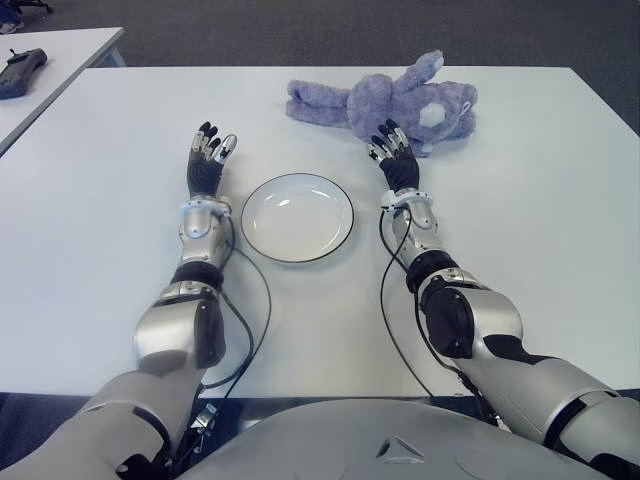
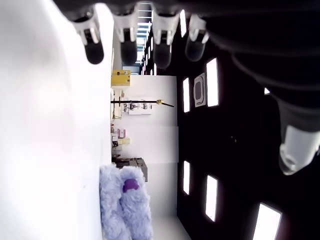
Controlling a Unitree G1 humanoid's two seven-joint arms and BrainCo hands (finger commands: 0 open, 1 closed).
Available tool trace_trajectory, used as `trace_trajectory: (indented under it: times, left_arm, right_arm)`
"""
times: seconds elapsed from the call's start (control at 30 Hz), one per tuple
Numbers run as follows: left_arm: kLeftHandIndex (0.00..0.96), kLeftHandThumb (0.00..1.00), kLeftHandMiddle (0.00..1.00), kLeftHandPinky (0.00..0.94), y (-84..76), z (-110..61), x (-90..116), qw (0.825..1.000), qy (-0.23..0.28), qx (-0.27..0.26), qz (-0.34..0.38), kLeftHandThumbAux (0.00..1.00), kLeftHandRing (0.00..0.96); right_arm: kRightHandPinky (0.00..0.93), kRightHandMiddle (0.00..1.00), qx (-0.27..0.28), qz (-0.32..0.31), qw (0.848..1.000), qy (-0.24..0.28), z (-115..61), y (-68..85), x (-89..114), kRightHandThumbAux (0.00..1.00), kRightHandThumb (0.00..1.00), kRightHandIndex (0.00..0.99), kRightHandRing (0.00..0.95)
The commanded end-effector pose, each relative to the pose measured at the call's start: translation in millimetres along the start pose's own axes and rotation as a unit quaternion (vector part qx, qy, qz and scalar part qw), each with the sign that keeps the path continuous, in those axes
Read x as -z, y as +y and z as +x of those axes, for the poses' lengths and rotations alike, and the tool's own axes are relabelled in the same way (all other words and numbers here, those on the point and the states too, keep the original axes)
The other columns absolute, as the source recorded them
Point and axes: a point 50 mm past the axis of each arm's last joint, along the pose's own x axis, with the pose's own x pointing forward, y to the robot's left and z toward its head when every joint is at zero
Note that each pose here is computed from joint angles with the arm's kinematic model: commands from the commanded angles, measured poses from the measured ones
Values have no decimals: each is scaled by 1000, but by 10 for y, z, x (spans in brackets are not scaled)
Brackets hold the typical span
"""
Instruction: Put the doll into the plate.
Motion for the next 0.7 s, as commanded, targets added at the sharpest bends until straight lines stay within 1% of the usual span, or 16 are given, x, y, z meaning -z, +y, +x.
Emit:
trace_trajectory:
  times: [0.03, 0.13, 0.17, 0.23, 0.37, 0.43, 0.63, 0.7]
  left_arm:
    - [57, 40, 94, 73, -153, -1061, 1137, 971, 233, -34, -48, 535, 76]
    - [57, 41, 94, 73, -155, -1061, 1135, 971, 232, -34, -50, 537, 76]
    - [57, 44, 94, 71, -157, -1060, 1134, 971, 231, -34, -52, 542, 76]
    - [57, 45, 95, 72, -159, -1060, 1133, 971, 230, -34, -54, 544, 77]
    - [55, 43, 96, 72, -167, -1055, 1137, 970, 235, -35, -56, 545, 79]
    - [53, 42, 95, 71, -172, -1048, 1134, 970, 236, -35, -57, 550, 78]
    - [50, 37, 92, 69, -186, -1036, 1128, 970, 235, -34, -60, 545, 76]
    - [50, 37, 92, 70, -191, -1031, 1126, 969, 235, -34, -62, 548, 75]
  right_arm:
    - [164, 95, 35, 25, 987, 156, -586, 7, 833, 892, 350, 41, 115]
    - [165, 96, 31, 25, 989, 144, -552, 38, 793, 892, 338, 41, 116]
    - [172, 102, 27, 25, 990, 136, -523, 54, 759, 881, 301, 41, 122]
    - [180, 106, 23, 24, 991, 126, -491, 72, 722, 872, 264, 42, 127]
    - [189, 111, 21, 20, 993, 115, -436, 77, 660, 858, 220, 43, 133]
    - [200, 113, 20, 14, 994, 103, -371, 82, 585, 853, 201, 45, 137]
    - [196, 112, 21, 2, 996, 92, -288, 86, 494, 852, 195, 44, 140]
    - [188, 111, 21, -9, 996, 88, -235, 78, 435, 847, 194, 42, 137]
